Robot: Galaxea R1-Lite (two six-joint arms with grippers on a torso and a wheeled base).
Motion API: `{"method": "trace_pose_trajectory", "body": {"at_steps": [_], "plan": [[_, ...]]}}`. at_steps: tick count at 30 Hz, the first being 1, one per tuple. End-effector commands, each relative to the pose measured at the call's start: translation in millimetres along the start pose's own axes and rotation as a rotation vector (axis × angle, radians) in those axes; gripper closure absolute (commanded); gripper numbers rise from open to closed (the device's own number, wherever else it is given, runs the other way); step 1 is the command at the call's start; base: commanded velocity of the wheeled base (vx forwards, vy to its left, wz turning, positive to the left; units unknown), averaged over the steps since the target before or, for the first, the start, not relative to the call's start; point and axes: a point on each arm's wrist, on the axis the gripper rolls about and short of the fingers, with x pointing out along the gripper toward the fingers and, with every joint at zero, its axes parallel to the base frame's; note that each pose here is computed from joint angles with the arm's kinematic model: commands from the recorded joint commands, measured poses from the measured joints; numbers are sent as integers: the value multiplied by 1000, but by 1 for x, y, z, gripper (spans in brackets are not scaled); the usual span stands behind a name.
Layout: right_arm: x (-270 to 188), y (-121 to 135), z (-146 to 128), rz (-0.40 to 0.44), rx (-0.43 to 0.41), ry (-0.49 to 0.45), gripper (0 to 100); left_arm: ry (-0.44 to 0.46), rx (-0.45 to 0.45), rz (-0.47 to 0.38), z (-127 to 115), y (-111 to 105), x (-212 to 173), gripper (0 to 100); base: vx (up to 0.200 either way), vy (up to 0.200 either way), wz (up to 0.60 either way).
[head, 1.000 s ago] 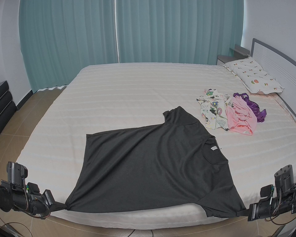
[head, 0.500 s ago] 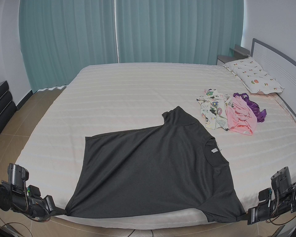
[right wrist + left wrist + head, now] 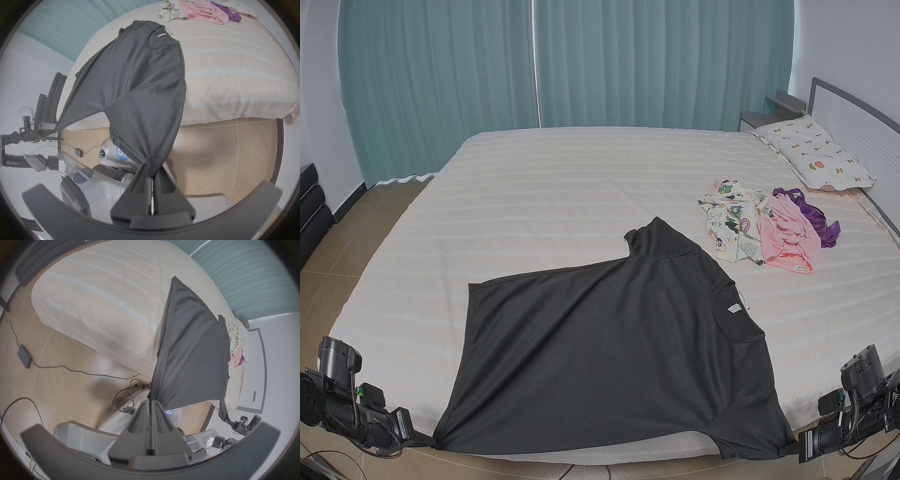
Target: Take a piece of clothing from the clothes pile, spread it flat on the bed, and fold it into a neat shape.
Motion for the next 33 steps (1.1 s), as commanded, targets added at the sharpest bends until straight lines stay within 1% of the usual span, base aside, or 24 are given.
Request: {"method": "trace_pose_trajectory", "body": {"at_steps": [1, 4, 7, 8, 10, 11, 13, 15, 18, 20, 21, 22, 24, 27, 28, 29, 31, 32, 33], "plan": [[-4, 4, 11, 21, 12, -58, 100, -24, -1, -9, 6, -3, -3, 100, 0, 0, 0], [-12, 7, 25, 46, 42, -138, 100, -71, -20, -30, 15, -9, -9, 100, 0, 0, 0], [-17, 10, 36, 65, 60, -189, 100, -120, -59, -57, 22, -16, -16, 100, 0, 0, 0], [-22, 13, 45, 80, 63, -235, 100, -152, -76, -76, 27, -20, -21, 100, 0, 0, 0], [-28, 15, 57, 94, 77, -294, 100, -187, -84, -97, 32, -26, -28, 100, 0, 0, 0], [-29, 16, 59, 98, 78, -302, 100, -191, -85, -100, 33, -27, -28, 100, 0, 0, 0], [-36, 21, 72, 123, 88, -363, 100, -219, -95, -114, 37, -30, -32, 100, 0, 0, 0], [-40, 25, 81, 141, 93, -404, 100, -230, -106, -119, 39, -30, -34, 100, 0, 0, 0], [-43, 27, 87, 157, 94, -430, 100, -233, -114, -123, 41, -31, -34, 100, 0, 0, 0], [-42, 30, 98, 169, 91, -454, 100, -245, -144, -141, 46, -35, -37, 100, 0, 0, 0], [-42, 30, 98, 169, 90, -455, 100, -245, -146, -143, 47, -35, -37, 100, 0, 0, 0], [-41, 33, 107, 175, 90, -482, 100, -254, -174, -158, 52, -38, -40, 100, 0, 0, 0], [-40, 34, 115, 184, 88, -515, 100, -260, -192, -167, 56, -41, -41, 100, 0, 0, 0], [-37, 36, 126, 193, 82, -548, 100, -253, -204, -164, 63, -42, -38, 100, 0, 0, 0], [-37, 36, 126, 193, 82, -548, 100, -253, -204, -164, 63, -42, -38, 100, 0, 0, 0], [-37, 38, 133, 200, 80, -571, 100, -241, -211, -156, 65, -41, -35, 100, 0, 0, 0], [-37, 38, 133, 200, 80, -571, 100, -241, -211, -156, 65, -41, -35, 100, 0, 0, 0], [-35, 38, 144, 203, 84, -595, 100, -232, -225, -147, 71, -40, -32, 100, 0, 0, 0], [-34, 38, 147, 201, 85, -594, 100, -228, -226, -147, 73, -41, -31, 100, 0, 0, 0]]}}
